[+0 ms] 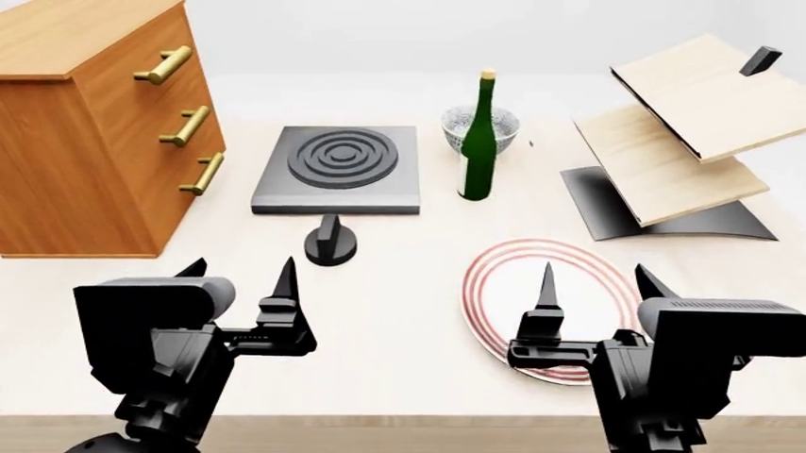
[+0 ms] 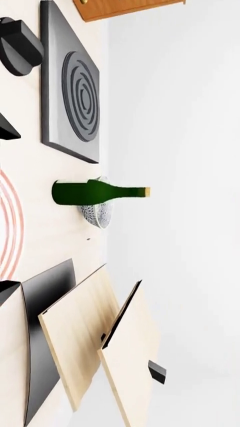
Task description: Turn on the stove.
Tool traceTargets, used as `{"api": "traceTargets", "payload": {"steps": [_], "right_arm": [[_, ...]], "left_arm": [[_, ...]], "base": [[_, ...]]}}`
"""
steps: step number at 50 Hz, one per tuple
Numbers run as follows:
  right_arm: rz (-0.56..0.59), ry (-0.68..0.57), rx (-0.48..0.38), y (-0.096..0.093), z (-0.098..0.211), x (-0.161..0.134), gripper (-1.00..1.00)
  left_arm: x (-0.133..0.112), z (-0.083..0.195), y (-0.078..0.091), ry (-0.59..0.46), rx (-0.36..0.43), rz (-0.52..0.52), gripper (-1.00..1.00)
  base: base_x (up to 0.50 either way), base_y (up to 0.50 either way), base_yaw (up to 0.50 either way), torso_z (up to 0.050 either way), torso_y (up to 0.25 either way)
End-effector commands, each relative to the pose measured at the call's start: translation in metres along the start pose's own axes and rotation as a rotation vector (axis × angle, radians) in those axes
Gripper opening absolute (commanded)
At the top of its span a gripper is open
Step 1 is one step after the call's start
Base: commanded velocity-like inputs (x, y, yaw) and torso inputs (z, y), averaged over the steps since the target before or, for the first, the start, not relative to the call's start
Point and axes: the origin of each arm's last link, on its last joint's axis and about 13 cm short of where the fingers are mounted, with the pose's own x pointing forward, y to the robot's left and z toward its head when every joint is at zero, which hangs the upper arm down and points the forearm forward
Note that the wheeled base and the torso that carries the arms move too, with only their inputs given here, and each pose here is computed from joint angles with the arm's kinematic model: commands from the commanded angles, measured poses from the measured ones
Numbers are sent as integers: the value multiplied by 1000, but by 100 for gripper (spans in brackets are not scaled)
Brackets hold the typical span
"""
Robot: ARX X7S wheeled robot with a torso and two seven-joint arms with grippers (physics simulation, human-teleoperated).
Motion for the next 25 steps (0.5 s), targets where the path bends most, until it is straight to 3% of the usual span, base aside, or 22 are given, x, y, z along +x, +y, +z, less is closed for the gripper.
{"api": "traceTargets", "payload": {"steps": [1, 19, 25], "right_arm": [[-7, -6, 1, 0, 2, -2, 100], [-4, -3, 7, 0, 5, -2, 100], [-2, -7, 8, 0, 6, -3, 100]], "left_arm": [[-3, 2, -1, -4, 2, -9, 100], [-3, 5, -2, -12, 1, -17, 100], [-3, 4, -2, -11, -1, -15, 100]], "base": [[500, -8, 0, 0, 0], [496, -9, 0, 0, 1], [164, -3, 0, 0, 0]]}}
